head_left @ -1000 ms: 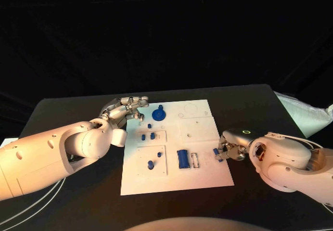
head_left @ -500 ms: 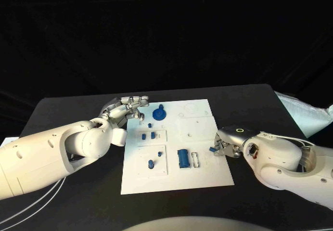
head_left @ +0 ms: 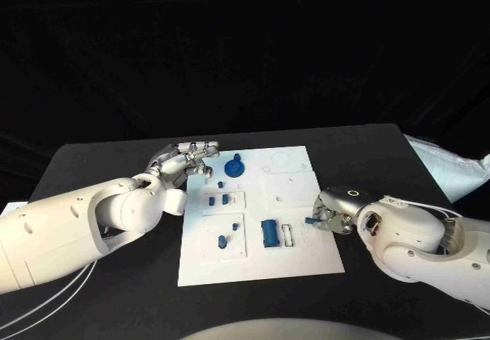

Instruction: Assemble the parts on the task board

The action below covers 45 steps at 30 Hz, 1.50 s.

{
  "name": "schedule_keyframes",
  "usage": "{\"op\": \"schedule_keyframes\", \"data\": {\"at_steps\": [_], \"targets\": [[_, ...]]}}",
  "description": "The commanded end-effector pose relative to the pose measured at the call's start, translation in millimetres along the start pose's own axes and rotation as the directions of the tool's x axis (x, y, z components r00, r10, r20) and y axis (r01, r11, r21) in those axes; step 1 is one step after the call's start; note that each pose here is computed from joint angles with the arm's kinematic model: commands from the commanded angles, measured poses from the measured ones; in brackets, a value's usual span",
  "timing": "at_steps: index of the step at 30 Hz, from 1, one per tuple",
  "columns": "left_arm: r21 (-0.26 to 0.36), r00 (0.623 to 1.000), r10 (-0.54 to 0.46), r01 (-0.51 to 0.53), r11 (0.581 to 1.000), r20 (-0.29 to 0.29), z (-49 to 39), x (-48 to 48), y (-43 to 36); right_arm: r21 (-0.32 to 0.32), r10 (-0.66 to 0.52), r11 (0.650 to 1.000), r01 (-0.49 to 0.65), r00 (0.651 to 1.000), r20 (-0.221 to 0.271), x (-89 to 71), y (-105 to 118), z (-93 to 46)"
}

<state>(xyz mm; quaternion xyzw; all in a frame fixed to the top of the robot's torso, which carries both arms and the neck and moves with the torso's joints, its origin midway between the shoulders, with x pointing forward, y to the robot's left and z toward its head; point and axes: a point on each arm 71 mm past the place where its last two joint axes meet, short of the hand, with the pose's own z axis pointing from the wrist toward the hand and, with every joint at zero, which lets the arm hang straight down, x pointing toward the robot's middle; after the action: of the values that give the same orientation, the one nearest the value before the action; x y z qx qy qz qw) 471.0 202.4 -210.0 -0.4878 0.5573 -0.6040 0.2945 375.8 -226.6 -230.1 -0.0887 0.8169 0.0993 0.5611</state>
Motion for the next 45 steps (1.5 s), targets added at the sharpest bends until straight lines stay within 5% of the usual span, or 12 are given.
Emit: {"op": "schedule_keyframes", "data": {"at_steps": [1,8,18,32,45], "targets": [[0.006,1.000,-0.002,0.002,1.000,-0.021,0.0,2.5,-0.5,0.044,0.198,0.980,-0.197,0.979,-0.043,8.5,0,-3.9],[0.007,1.000,-0.002,0.002,1.000,-0.021,0.1,2.9,-0.5,0.056,0.337,0.940,-0.335,0.941,-0.019,-0.6,5,-9.9],[0.007,1.000,-0.002,0.002,1.000,-0.022,-0.1,3.5,-0.5,0.063,0.418,0.908,-0.414,0.906,-0.071,1.0,14,-10.1],[0.005,1.000,-0.003,0.003,1.000,-0.024,-0.4,3.9,-0.5,0.052,0.404,0.914,-0.401,0.899,-0.168,11.5,30,-1.0],[0.002,1.000,-0.004,0.004,1.000,-0.028,-0.4,4.0,-0.3,0.045,0.386,0.922,-0.385,0.901,-0.196,14.8,36,3.5]]}}
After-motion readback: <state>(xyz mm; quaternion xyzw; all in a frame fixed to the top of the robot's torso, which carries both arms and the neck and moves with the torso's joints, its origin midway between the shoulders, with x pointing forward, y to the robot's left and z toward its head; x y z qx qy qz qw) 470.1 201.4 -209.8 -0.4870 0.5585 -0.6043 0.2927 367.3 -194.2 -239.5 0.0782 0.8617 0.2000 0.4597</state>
